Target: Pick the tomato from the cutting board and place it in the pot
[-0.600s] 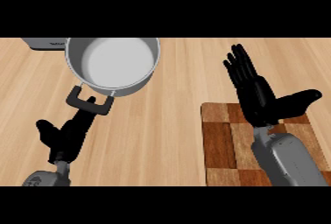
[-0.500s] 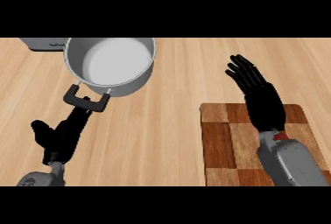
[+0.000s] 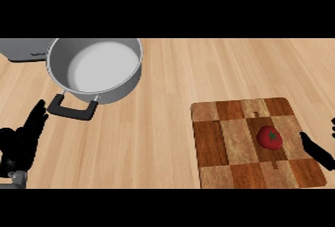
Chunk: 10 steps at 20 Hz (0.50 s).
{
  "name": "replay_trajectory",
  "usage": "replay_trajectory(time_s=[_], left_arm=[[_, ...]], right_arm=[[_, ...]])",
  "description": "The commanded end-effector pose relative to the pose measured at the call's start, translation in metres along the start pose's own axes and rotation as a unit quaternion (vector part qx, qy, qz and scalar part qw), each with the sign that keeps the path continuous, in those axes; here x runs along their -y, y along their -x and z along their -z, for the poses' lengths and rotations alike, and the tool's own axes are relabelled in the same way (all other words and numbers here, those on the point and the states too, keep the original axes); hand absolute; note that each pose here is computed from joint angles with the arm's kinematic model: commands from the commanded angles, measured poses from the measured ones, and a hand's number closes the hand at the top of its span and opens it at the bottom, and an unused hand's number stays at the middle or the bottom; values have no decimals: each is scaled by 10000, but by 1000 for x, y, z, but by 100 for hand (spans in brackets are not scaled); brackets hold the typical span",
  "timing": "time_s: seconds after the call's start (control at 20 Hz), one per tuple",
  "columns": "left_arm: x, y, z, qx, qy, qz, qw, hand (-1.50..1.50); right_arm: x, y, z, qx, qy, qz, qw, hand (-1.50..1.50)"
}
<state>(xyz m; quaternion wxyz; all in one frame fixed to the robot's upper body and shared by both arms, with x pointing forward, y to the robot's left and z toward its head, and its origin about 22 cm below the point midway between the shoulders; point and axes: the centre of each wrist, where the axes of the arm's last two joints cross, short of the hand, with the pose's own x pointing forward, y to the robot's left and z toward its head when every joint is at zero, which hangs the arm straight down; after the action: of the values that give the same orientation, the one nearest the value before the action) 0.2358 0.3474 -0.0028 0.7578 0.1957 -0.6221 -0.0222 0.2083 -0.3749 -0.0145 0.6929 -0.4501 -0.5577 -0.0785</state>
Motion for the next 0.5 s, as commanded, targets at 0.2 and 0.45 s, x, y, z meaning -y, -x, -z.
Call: replay_trajectory(time_s=[0.2, 0.45], left_arm=[[-14, 2, -15, 134, 10, 399, 9991, 0], [-2, -30, -3, 335, 127, 342, 9988, 0]], right_arm=[[41, 25, -92, 221, 1251, -710, 9893, -150], [69, -7, -98, -331, 509, -1267, 9901, -150]])
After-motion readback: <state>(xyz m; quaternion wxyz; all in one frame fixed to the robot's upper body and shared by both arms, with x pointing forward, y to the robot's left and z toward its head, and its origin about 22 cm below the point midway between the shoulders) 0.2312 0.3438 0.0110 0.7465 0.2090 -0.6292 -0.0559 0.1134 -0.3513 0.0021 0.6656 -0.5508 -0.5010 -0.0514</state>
